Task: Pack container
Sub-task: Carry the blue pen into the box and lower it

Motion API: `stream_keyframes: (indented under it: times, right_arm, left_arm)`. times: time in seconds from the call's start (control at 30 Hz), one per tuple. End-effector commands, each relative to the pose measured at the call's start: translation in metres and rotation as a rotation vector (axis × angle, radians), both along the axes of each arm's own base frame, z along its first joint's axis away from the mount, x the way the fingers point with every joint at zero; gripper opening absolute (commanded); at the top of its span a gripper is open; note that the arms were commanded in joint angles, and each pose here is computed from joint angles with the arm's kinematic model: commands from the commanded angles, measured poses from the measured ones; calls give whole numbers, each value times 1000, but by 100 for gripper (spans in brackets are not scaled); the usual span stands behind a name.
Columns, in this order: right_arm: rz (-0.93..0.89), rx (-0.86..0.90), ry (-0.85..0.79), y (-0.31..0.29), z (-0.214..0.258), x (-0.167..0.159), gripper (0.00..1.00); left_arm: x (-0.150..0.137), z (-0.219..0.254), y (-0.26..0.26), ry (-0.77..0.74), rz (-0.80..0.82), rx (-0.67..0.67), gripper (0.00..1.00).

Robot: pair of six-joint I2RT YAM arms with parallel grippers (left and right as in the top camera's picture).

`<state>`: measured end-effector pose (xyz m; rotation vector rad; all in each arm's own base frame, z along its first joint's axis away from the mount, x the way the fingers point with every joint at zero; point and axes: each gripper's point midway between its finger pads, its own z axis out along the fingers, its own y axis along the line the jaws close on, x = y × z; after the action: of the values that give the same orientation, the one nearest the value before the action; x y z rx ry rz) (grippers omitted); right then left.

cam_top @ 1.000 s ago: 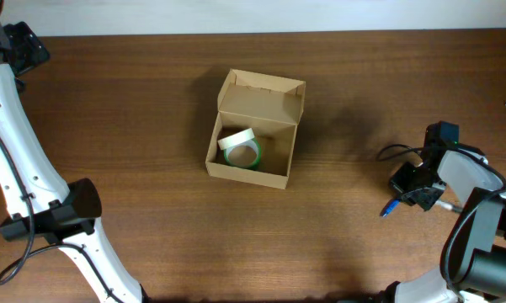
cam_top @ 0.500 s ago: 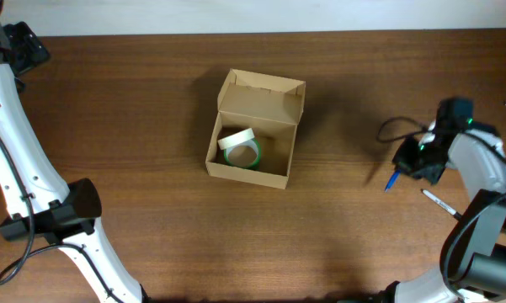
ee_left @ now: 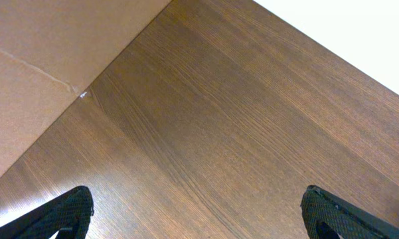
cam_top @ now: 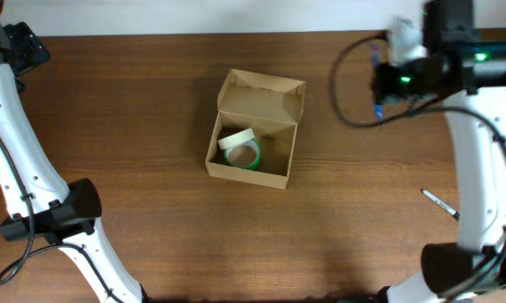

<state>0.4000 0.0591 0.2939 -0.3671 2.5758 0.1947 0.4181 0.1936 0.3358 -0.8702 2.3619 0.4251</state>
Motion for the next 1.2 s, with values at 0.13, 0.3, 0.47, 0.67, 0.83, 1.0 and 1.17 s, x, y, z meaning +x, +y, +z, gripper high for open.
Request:
stream_keyframes:
  times: [0.13, 0.3, 0.47, 0.67, 0.83, 1.0, 1.17]
  right_arm:
    - [623, -240, -98, 113, 5, -41, 4]
    - [807, -386, -14, 155, -41, -46, 4]
    - [928, -427, 101, 184, -94, -48, 4]
    - [991, -450, 191, 203, -143, -47, 4]
    - [1012, -420, 204, 218, -160, -46, 4]
    - [1023, -402, 230, 223, -175, -46, 4]
    - [1051, -344, 273, 234, -191, -54, 4]
  left_arm:
    - [-6, 9, 0, -14, -4, 11, 100]
    - [-6, 9, 0, -14, -4, 11, 100]
    - [-6, 9, 0, -13, -4, 11, 100]
    - [-6, 9, 0, -13, -4, 11, 100]
    - [-6, 9, 0, -13, -4, 11, 100]
    - [-6, 9, 0, -13, -4, 11, 100]
    - [-6, 9, 0, -13, -4, 11, 100]
